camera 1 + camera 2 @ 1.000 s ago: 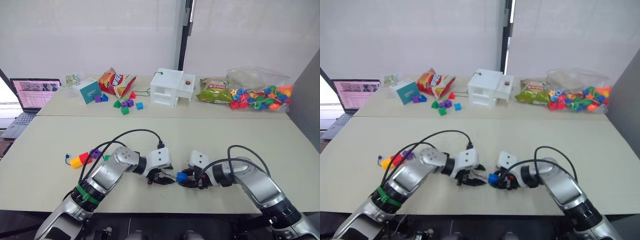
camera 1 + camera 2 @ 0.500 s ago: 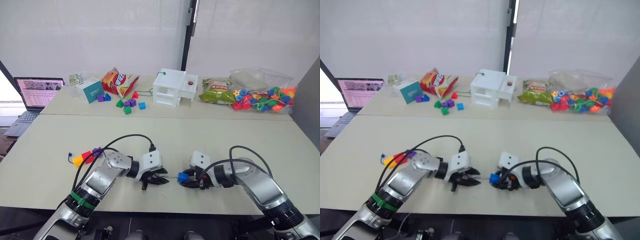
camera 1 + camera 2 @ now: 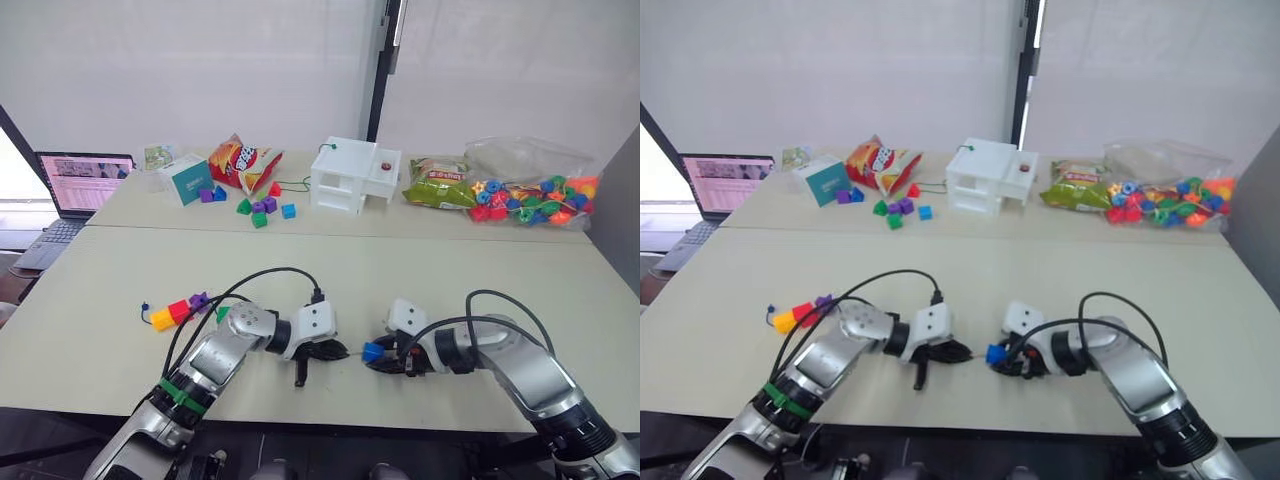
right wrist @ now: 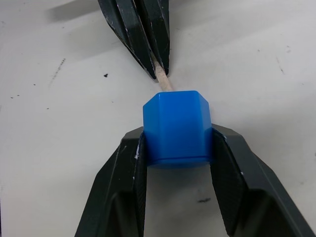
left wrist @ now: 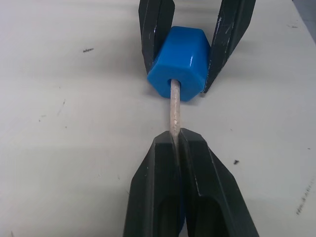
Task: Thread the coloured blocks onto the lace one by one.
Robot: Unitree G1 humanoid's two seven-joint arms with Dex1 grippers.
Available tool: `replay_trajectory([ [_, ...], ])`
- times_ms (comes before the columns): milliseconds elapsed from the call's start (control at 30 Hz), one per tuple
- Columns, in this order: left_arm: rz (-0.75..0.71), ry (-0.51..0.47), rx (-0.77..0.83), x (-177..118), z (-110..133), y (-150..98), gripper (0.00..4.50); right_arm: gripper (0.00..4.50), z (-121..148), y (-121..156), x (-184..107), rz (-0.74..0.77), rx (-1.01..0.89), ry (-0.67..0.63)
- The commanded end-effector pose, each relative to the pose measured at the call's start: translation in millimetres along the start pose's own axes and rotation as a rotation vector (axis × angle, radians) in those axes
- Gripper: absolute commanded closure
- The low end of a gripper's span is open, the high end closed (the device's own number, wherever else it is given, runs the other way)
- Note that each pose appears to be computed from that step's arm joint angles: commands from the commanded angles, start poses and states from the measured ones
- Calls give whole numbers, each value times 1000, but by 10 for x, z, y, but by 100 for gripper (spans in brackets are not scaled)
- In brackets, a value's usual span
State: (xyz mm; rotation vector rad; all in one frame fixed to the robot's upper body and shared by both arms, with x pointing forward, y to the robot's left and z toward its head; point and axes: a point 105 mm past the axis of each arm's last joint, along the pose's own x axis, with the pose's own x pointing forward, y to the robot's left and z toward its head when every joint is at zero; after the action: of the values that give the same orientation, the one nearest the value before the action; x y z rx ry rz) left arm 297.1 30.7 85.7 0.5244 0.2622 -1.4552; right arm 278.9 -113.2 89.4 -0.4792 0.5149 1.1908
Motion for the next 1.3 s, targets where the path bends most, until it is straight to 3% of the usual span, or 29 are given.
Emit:
replay_trajectory([
  [33, 20, -50, 76, 69, 218, 64, 448, 320, 67, 167, 84, 80, -13, -34],
  [467, -60, -16, 123, -73, 126, 44, 448, 320, 58, 268, 39, 185, -61, -38],
  [1133, 40, -10, 112, -71, 117, 213, 448, 320, 143, 284, 136, 208, -79, -44],
  [1300, -9, -55, 100, 21, 265, 44, 448, 320, 161, 319, 157, 204, -76, -43],
])
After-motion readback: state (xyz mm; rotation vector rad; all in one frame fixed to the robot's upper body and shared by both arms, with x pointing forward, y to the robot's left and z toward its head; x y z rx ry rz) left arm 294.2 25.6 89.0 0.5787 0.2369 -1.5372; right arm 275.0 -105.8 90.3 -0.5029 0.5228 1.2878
